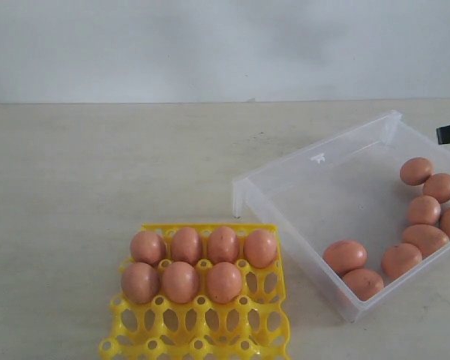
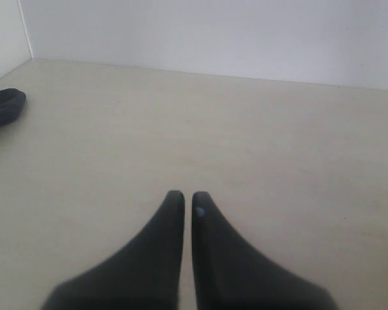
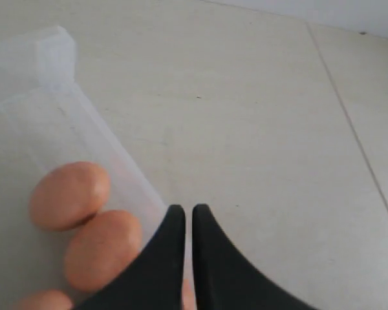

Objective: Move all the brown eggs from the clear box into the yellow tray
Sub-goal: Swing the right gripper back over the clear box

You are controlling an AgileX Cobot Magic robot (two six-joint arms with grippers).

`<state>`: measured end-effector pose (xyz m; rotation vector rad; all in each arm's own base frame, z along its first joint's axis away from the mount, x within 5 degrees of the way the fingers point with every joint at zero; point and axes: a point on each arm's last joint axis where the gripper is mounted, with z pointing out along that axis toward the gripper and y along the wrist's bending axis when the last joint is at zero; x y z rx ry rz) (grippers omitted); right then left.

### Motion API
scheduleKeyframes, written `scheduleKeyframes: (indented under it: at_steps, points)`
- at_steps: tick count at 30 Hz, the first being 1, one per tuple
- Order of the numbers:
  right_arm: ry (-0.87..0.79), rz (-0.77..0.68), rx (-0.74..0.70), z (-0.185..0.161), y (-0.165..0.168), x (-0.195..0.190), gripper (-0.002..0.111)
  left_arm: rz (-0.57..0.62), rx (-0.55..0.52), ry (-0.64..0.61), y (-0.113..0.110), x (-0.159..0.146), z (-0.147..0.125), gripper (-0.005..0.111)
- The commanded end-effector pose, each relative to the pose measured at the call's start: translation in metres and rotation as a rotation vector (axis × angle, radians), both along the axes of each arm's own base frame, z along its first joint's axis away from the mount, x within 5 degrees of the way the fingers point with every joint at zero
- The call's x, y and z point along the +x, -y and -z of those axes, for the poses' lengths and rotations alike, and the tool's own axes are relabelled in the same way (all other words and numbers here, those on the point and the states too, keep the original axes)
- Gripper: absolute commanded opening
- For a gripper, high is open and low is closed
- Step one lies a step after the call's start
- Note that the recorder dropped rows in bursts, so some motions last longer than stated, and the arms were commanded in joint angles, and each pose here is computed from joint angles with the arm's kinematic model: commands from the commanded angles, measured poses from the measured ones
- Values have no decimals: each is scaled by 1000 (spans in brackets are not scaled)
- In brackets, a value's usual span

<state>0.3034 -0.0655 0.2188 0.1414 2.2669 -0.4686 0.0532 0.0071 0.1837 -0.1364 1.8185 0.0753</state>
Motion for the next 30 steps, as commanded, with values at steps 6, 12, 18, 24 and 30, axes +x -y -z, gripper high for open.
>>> scheduleKeyframes:
  at_steps: [6, 12, 18, 24, 30]
  points:
    - [359, 420, 545, -25, -2, -6, 0, 7, 4, 3, 0, 0, 1, 4]
    - [750, 740, 1081, -54, -2, -13, 0, 7, 4, 3, 0, 0, 1, 4]
    - [1120, -171, 720, -135, -31, -14, 0, 7, 4, 3, 0, 0, 1, 4]
    - [733, -772, 609, -165, -81, -15, 0, 7, 4, 3, 0, 0, 1, 4]
    - [440, -759, 614, -166, -90, -13, 0, 7, 4, 1, 0, 0, 1, 4]
